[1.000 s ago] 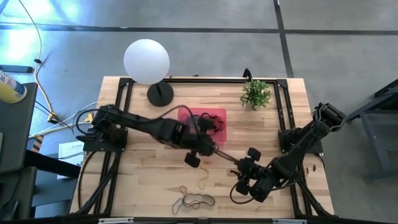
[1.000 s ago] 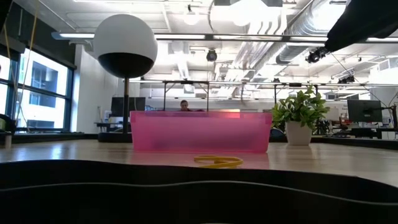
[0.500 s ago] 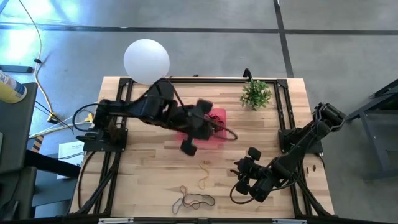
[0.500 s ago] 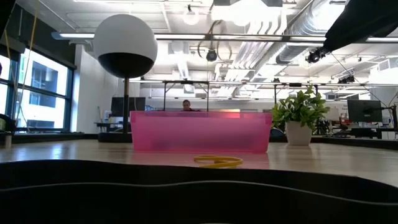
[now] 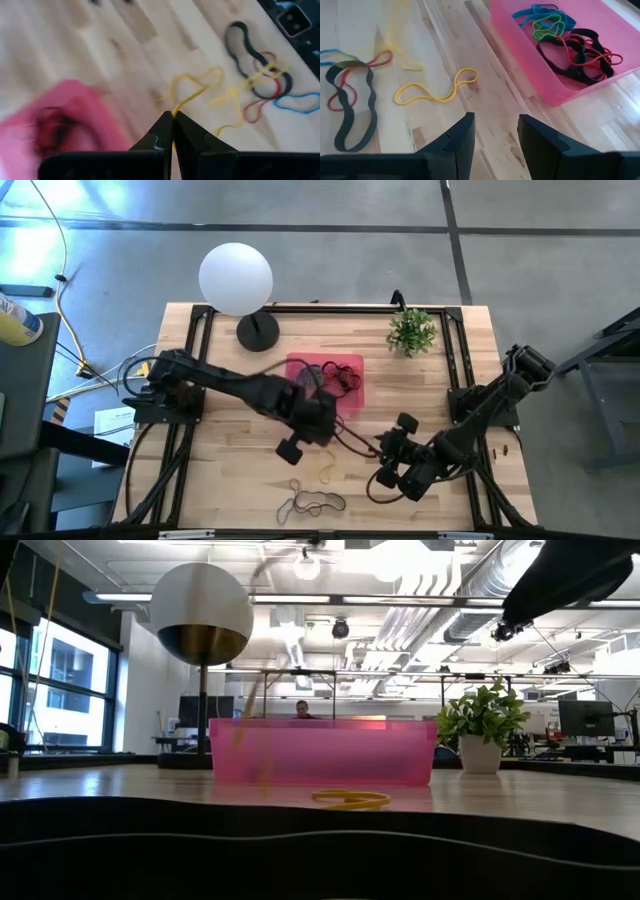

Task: Pick and place rubber bands into bin
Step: Put the yellow rubber band into the red bin

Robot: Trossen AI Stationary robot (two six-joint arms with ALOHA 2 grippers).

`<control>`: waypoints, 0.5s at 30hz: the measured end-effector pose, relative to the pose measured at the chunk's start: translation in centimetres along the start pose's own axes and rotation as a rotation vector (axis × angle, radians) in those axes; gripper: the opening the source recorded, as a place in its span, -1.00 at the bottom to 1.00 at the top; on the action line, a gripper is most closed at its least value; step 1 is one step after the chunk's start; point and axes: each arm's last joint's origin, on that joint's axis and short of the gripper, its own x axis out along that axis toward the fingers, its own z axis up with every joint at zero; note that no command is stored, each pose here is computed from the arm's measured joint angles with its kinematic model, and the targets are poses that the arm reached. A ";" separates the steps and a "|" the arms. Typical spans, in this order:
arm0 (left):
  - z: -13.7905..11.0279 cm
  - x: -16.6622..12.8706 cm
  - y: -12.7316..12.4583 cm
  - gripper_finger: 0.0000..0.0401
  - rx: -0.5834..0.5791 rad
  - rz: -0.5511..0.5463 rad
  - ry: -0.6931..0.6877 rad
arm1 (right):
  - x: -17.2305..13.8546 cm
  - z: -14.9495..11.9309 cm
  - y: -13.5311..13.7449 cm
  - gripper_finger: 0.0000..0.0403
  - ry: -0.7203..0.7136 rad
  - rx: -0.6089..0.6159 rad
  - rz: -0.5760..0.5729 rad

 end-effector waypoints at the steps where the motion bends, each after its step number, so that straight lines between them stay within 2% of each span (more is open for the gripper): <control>1: -0.3 1.2 -0.4 -1.00 -0.010 -0.040 -0.008 | 0.0 0.0 0.0 -0.30 -0.001 0.002 0.001; 5: -0.9 4.6 -2.3 -1.00 -0.046 -0.124 -0.058 | 0.0 0.0 0.1 -0.30 0.000 0.006 0.008; 7: -0.8 5.4 -3.3 -1.00 -0.068 -0.109 -0.070 | -0.1 0.0 0.1 -0.30 0.004 0.008 0.011; 8: -0.5 5.4 -3.7 -1.00 -0.070 -0.106 -0.091 | -0.1 -0.1 0.1 -0.30 0.009 0.010 0.016; 10: 0.0 4.7 -4.3 -1.00 -0.054 -0.033 -0.124 | -0.1 -0.1 0.2 -0.30 0.017 0.016 0.021; 15: 0.5 1.9 -4.2 -1.00 -0.063 0.055 -0.214 | -0.1 -0.1 0.1 -0.30 0.017 0.016 0.020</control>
